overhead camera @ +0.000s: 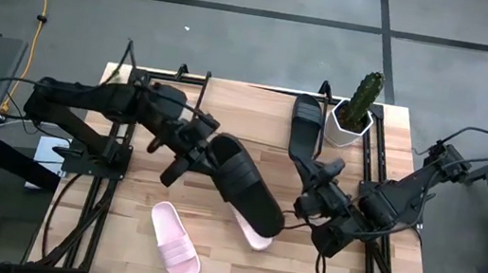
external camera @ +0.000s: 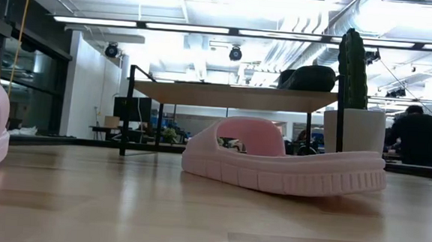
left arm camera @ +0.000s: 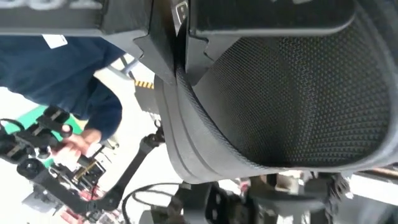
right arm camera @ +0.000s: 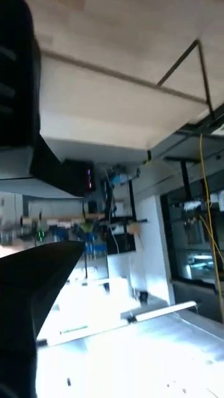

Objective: Pick and place slides into the shelf
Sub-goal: Put the black slide on the shelf

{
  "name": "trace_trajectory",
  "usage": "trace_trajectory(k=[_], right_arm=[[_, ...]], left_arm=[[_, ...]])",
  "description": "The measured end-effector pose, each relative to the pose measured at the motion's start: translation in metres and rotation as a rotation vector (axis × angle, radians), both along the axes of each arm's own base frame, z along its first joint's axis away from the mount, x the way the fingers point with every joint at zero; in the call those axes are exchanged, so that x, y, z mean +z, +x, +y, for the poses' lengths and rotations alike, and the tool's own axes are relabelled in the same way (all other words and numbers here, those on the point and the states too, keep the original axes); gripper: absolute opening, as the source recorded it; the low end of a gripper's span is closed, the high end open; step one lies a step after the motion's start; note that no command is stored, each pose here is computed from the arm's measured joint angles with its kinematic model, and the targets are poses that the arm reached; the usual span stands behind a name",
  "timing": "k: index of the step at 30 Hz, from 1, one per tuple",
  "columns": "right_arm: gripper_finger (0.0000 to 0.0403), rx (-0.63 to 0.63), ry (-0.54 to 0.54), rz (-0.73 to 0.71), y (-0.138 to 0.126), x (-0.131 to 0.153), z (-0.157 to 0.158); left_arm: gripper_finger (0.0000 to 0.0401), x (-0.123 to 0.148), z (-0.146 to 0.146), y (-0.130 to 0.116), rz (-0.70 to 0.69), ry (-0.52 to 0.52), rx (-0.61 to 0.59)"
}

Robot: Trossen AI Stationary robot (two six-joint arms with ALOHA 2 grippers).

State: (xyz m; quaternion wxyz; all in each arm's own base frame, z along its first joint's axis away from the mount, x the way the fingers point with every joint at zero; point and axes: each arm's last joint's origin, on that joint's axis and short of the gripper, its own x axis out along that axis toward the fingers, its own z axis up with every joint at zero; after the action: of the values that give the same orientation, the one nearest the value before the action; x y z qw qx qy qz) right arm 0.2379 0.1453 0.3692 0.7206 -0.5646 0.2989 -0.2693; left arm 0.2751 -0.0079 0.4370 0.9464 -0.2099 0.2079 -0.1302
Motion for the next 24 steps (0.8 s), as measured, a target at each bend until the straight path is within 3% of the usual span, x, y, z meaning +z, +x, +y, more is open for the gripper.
trace_trajectory(k=[16, 24], right_arm=[[0.0116, 0.045, -0.131, -0.002, -0.005, 0.016, 0.030], [0.0178, 0.018, -0.169, -0.006, -0.006, 0.013, 0.035]], left_arm=[[0.0005, 0.054, 0.004, -0.030, -0.050, 0.095, 0.141], [0.0005, 0.059, 0.006, -0.035, -0.042, 0.089, 0.205]])
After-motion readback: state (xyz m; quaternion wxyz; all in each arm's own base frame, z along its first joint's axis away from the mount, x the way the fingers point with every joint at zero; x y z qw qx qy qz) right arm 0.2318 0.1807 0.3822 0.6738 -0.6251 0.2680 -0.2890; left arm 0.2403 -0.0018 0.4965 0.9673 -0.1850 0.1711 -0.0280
